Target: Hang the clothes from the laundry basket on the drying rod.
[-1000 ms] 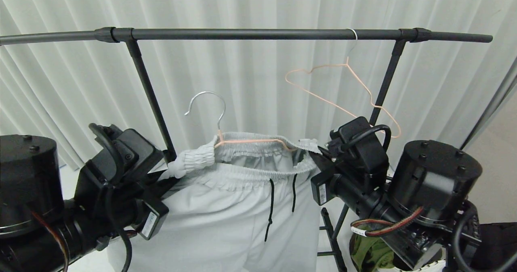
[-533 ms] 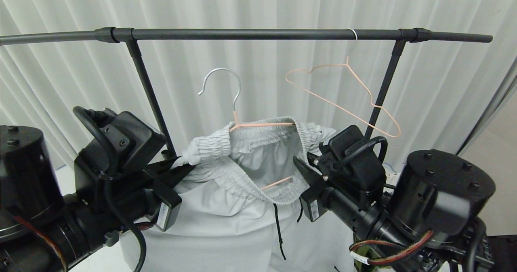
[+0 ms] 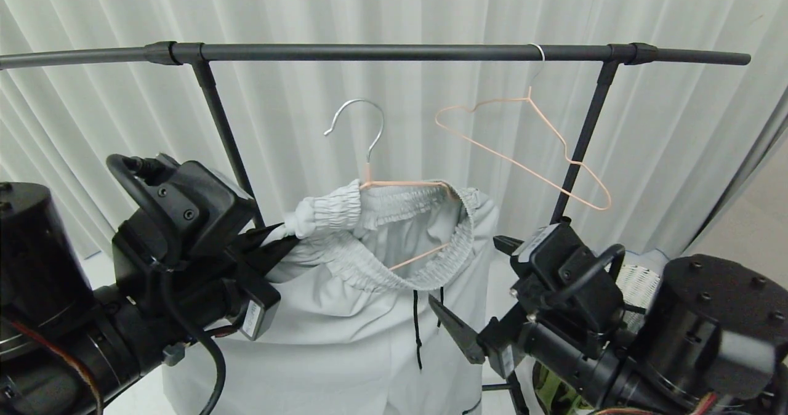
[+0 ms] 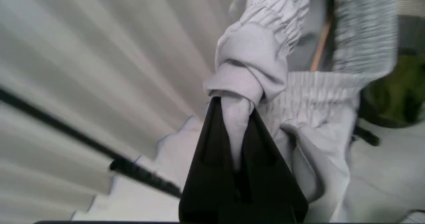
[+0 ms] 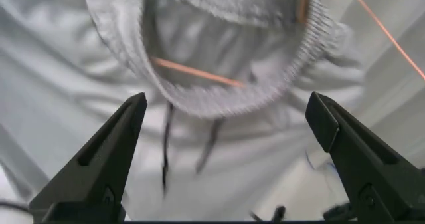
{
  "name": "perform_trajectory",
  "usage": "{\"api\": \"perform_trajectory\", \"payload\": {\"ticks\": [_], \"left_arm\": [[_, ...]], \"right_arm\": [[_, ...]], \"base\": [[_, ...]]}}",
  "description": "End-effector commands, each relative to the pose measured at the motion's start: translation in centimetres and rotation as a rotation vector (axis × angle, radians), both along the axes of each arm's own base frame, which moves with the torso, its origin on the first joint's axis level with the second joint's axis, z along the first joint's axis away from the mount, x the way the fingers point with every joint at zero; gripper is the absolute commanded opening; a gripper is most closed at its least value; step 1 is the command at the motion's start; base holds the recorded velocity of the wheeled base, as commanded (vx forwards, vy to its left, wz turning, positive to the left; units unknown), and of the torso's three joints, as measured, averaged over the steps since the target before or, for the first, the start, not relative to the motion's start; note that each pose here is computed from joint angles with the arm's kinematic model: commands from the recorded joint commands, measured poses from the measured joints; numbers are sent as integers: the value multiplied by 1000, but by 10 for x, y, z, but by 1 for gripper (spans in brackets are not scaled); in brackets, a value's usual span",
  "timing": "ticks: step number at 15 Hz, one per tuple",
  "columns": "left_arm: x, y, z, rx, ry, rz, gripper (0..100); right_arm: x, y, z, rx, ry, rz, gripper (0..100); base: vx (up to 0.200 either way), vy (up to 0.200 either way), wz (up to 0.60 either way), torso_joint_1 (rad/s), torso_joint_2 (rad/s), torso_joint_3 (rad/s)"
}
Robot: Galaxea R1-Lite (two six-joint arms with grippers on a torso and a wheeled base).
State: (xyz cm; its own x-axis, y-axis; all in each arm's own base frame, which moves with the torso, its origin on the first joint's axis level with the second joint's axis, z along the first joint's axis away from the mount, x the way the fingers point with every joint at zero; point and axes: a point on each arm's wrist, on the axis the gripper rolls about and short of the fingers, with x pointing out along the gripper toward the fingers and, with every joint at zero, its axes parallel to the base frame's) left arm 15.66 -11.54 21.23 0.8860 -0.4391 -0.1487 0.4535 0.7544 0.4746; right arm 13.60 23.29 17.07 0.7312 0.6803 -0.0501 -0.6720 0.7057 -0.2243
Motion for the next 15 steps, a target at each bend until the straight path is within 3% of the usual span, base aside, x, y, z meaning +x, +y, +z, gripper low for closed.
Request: {"api": "perform_trajectory", "payload": {"ticks": [1,4,6,8,11,15], "left_arm": [[1,-2,-2,2,8,-27,0],[-3,-3,-7,1,8,-207,0],[-2,-5,-9,26,-31,-247,0],[-2,-7,-8,15,-47,-291,0],[-3,-7,-6,31,-71,-327,0],[-3,-8,6,0,-137,-328,0]], "right_arm": [[-1,-36,10,-14,-9,-23,100],[8,-79,39,-91,26,8,100],[11,-98,63,-146,63,111,100],[14,-99,78,-181,83,211,100],[29,-87,87,-195,74,257,100],[45,-66,97,-225,81,335,100]], "base": [[0,0,0,0,0,0],[0,0,0,0,0,0],[0,0,0,0,0,0],[0,0,0,0,0,0],[0,0,0,0,0,0],[0,0,0,0,0,0]]}}
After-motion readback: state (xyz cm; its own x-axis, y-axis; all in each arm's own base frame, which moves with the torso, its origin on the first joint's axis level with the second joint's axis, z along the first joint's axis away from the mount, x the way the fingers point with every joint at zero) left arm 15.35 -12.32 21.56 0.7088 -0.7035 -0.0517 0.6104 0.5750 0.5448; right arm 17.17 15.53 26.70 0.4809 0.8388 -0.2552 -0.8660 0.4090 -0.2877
